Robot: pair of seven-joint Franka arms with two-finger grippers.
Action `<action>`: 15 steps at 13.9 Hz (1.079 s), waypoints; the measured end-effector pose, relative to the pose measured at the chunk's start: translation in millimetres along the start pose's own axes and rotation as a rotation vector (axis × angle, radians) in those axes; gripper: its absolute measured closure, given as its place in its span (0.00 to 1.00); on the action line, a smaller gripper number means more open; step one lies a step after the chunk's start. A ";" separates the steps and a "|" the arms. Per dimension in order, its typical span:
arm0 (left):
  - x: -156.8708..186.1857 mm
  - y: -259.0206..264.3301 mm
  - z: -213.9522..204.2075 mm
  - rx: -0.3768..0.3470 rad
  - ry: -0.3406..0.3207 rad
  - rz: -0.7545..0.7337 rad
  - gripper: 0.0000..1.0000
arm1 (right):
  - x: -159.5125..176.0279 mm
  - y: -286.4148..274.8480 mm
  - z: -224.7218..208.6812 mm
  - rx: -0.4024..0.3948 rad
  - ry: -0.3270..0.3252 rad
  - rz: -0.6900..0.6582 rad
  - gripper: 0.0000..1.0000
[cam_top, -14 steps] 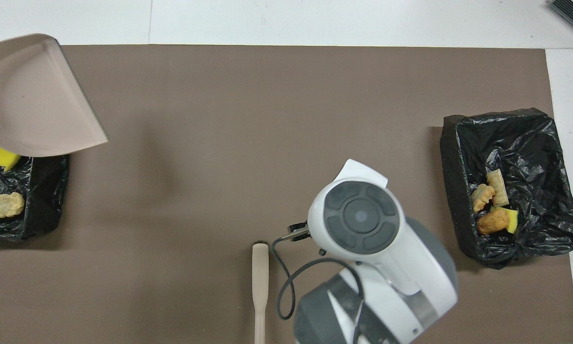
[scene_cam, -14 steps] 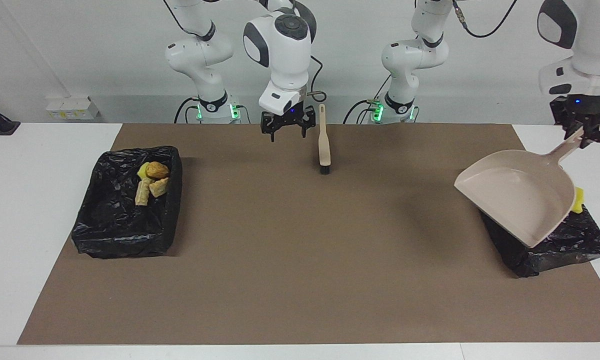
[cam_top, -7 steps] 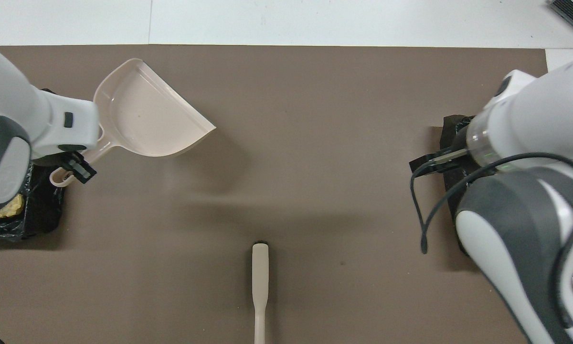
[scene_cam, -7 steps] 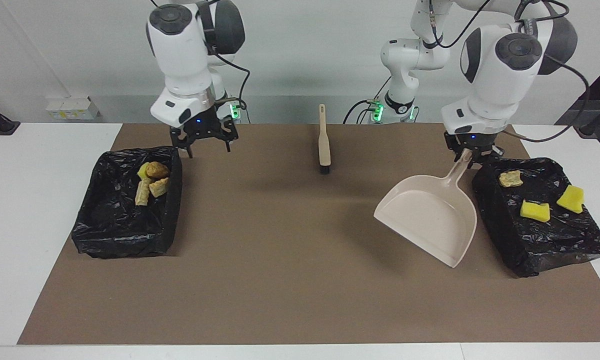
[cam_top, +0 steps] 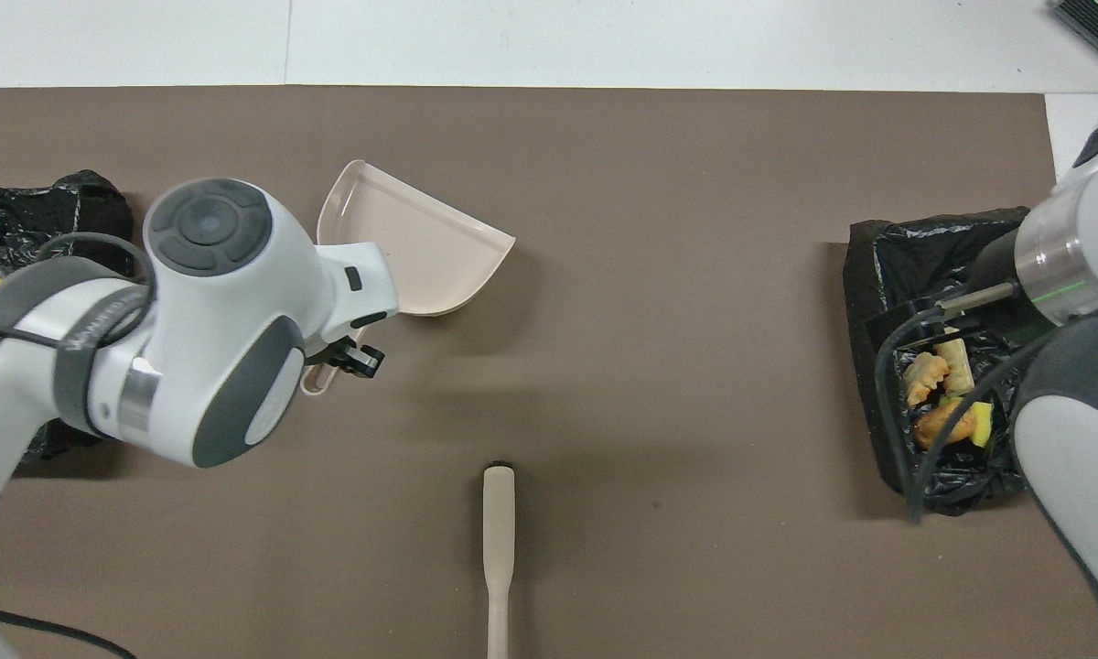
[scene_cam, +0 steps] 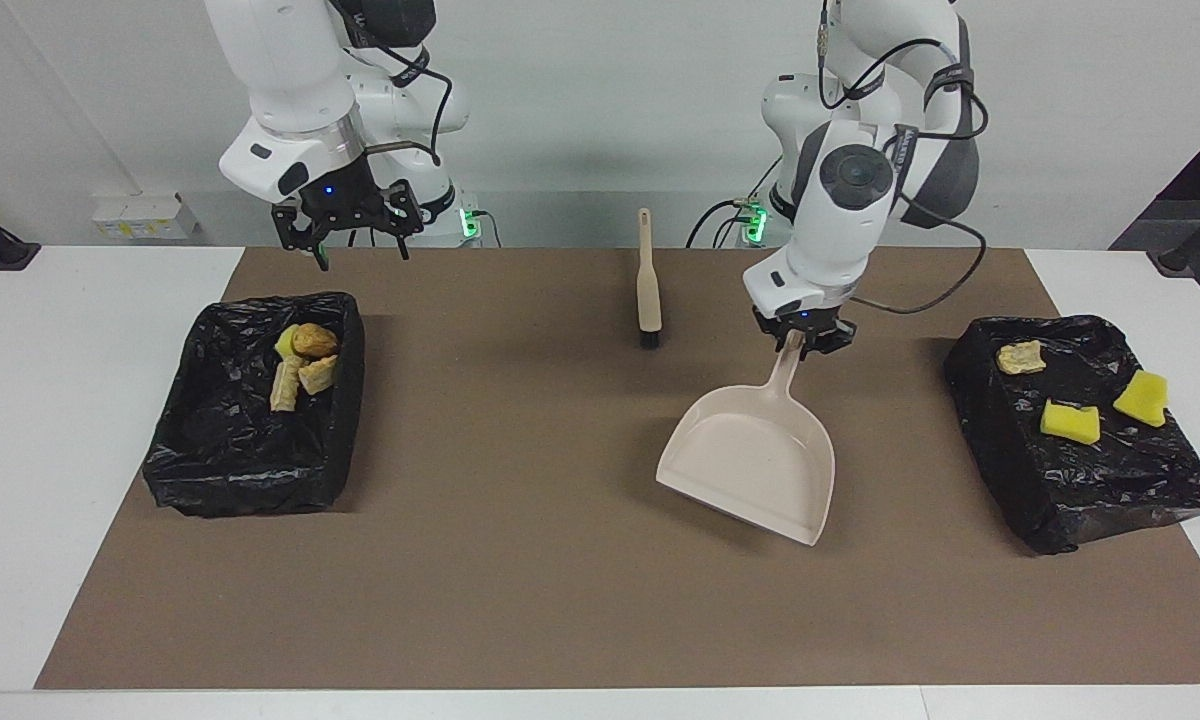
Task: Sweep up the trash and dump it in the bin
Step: 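Bring the empty dustpan back to mid-table with the left gripper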
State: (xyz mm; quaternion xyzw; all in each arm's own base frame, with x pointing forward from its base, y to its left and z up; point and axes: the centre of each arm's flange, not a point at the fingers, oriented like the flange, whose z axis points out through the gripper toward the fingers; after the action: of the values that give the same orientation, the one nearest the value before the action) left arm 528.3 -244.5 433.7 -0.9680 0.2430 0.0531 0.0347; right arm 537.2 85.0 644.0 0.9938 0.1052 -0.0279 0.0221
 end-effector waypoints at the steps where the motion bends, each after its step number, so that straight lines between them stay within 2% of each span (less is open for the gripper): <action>1: 1.8 13.1 12.1 -0.004 0.001 -0.023 0.67 | -9.2 3.4 -11.8 -0.003 0.006 0.010 0.00; 4: 1.7 33.9 34.6 -0.011 0.022 -0.095 0.67 | -32.7 20.9 -32.7 0.004 0.012 0.052 0.00; 8: 1.2 58.8 49.5 -0.024 0.029 -0.200 0.67 | -34.3 21.4 -34.0 0.005 0.013 0.103 0.00; 11: 3.8 90.7 48.1 -0.107 0.045 -0.277 0.67 | -34.4 22.4 -34.0 0.005 0.013 0.118 0.00; 15: 4.9 132.1 60.1 -0.114 0.034 -0.318 0.67 | -37.2 30.0 -36.2 0.012 0.017 0.146 0.00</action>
State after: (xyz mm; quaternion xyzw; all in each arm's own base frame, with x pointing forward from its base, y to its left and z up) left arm 464.8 -357.3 368.0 -0.9954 0.0840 0.0441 -0.0165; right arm 509.0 49.7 683.4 0.9992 0.0325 -0.0182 0.0174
